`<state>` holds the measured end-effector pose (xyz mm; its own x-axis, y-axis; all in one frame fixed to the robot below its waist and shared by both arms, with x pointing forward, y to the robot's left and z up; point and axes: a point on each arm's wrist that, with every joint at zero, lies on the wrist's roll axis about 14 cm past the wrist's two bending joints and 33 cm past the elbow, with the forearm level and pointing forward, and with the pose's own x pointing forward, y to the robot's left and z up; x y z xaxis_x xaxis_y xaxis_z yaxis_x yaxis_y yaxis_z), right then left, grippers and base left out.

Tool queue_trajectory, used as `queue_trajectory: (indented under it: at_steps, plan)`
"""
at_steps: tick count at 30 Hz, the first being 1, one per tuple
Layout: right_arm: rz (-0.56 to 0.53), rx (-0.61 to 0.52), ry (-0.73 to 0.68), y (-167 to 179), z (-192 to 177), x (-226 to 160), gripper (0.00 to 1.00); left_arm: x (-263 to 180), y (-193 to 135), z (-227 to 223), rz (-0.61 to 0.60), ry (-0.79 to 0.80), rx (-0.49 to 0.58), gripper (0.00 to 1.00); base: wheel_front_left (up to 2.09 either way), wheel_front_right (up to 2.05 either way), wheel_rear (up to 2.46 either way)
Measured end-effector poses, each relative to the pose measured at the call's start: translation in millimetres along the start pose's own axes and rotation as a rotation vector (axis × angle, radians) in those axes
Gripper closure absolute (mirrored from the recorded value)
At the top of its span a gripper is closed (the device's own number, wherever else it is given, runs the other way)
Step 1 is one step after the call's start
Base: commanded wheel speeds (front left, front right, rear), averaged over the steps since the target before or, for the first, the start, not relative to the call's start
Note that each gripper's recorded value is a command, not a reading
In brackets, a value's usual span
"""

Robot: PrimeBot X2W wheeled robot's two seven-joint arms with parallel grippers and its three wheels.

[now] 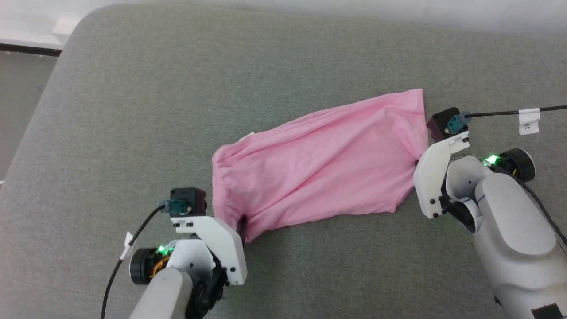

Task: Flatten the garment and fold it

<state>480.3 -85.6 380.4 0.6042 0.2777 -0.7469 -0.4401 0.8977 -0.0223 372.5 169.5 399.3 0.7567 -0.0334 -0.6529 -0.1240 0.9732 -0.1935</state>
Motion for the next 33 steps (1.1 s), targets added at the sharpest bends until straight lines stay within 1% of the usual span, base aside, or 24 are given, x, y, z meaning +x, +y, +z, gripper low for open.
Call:
queue_trajectory:
  at_steps: [2,3,4,5,6,8,20,22,26,31,32,33]
  plan:
    - [0.0,-0.002,-0.004,0,0,0,1.0,6,5,-15,0.014,0.073,0.001,0.0,0.0,0.0,0.0]
    - [0.001,0.0,-0.006,-1,0,-1,1.0,8,6,-16,0.015,0.081,-0.004,0.04,0.0,0.0,0.0]
    - [0.001,-0.003,-0.007,-1,0,-1,1.0,10,6,-18,0.017,0.096,0.0,0.29,0.0,0.0,0.0]
    - [0.002,-0.005,-0.01,-1,0,-1,1.0,12,6,-17,0.017,0.098,-0.003,0.29,0.0,0.0,0.0]
    - [0.003,-0.002,-0.013,-1,0,-1,1.0,14,6,-16,0.016,0.099,-0.012,0.55,0.0,0.0,0.0]
    - [0.005,0.0,-0.016,-2,0,-2,1.0,17,6,-16,0.011,0.104,-0.022,1.0,0.0,0.0,0.0]
    - [0.004,-0.005,-0.022,-7,-2,-13,1.0,13,-1,-8,-0.061,0.071,-0.071,1.0,0.0,0.0,0.0]
    - [0.006,0.01,-0.033,-8,-3,-18,1.0,10,-4,-4,-0.084,0.06,-0.093,1.0,0.0,0.0,0.0]
    - [0.006,0.056,-0.059,-11,-13,-31,1.0,4,-5,-5,-0.103,0.068,-0.086,1.0,0.0,0.0,0.0]
    - [0.011,0.142,-0.07,-9,-43,-52,1.0,-4,-7,-14,-0.13,0.118,-0.089,1.0,0.0,0.0,0.0]
    - [0.011,0.142,-0.07,-9,-43,-52,1.0,-4,-7,-14,-0.13,0.118,-0.089,1.0,0.0,0.0,0.0]
    - [0.01,0.157,-0.069,-7,-51,-56,1.0,-5,-8,-16,-0.135,0.129,-0.088,1.0,0.0,0.0,0.0]
